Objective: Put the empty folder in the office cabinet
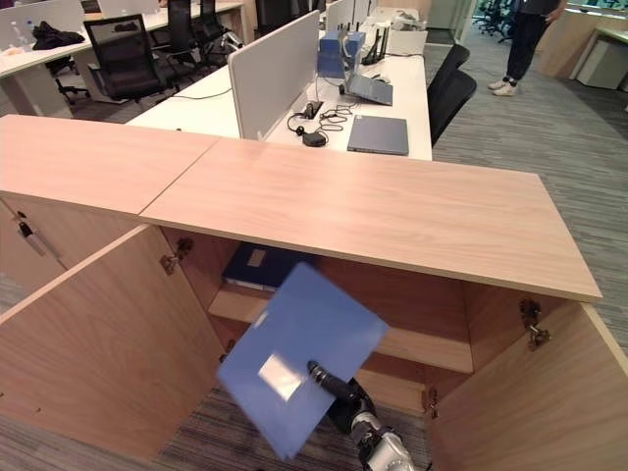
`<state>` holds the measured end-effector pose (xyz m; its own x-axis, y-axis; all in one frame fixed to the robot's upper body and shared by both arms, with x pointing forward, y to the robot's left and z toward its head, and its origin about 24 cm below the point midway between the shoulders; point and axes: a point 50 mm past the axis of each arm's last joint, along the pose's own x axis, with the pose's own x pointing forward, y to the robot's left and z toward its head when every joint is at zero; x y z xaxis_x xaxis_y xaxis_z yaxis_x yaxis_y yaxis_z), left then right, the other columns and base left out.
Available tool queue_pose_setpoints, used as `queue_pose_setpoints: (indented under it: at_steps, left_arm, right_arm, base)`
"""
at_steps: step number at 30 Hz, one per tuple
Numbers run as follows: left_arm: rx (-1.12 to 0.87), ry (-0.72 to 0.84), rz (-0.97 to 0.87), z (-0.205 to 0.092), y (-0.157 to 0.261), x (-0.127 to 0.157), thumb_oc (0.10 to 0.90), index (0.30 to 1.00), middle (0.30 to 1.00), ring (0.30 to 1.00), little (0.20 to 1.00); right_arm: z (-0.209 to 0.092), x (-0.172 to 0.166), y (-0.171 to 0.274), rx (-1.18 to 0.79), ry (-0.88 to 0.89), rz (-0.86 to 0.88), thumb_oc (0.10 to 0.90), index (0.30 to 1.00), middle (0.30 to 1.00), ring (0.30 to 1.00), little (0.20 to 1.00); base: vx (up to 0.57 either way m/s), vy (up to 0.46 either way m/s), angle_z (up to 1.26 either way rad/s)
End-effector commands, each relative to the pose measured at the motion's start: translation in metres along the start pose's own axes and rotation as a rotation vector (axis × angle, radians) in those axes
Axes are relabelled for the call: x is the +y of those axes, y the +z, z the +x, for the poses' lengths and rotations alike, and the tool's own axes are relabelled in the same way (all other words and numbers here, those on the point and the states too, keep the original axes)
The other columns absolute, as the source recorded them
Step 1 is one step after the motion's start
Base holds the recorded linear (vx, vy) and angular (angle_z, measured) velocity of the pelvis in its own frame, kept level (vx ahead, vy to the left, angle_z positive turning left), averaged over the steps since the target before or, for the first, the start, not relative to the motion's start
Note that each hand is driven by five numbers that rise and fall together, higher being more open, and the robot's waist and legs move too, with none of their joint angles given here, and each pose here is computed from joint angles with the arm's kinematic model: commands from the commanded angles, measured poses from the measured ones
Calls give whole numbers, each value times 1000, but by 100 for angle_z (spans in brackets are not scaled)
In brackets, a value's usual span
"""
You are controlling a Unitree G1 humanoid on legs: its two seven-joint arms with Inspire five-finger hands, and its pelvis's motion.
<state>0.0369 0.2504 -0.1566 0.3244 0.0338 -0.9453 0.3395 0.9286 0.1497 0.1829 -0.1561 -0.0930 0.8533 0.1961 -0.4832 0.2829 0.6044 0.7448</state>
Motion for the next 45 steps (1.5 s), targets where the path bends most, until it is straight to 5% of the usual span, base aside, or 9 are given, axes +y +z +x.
queue_pose_setpoints:
  at_steps: [1, 7, 14, 22, 33, 45]
  left_arm:
    - [-55, 42, 35, 5, 23, 12, 800, 900, 900, 900, 900]
    - [-61, 47, 53, 6, 26, 11, 800, 900, 900, 900, 900]
    - [-92, 39, 69, 6, 35, 15, 800, 900, 900, 900, 900]
    - [-262, 13, 192, 5, 87, 26, 800, 900, 900, 900, 900]
    - [-447, 11, 356, -15, 137, 52, 800, 900, 900, 900, 900]
    - [-545, -6, 337, -42, 146, 70, 800, 900, 900, 900, 900]
  right_arm:
    - [27, 56, 52, -310, 181, 187, 400, 300, 300, 300, 300]
    - [35, 60, 79, -452, 127, 275, 400, 300, 300, 300, 300]
    - [37, 71, 172, -802, 34, 441, 400, 300, 300, 300, 300]
    - [9, 125, 299, -1087, 126, 506, 400, 300, 300, 300, 300]
    - [-89, 209, 422, -1302, 235, 406, 400, 300, 300, 300, 300]
    - [-159, 247, 457, -1448, 195, 134, 400, 300, 300, 300, 300]
  base:
    - [-2, -3, 7]
    - [8, -4, 4]
    - [17, -10, 6]
    - [-84, 8, 8]
    - [-82, 22, -8]
    - [-1, 14, 10]
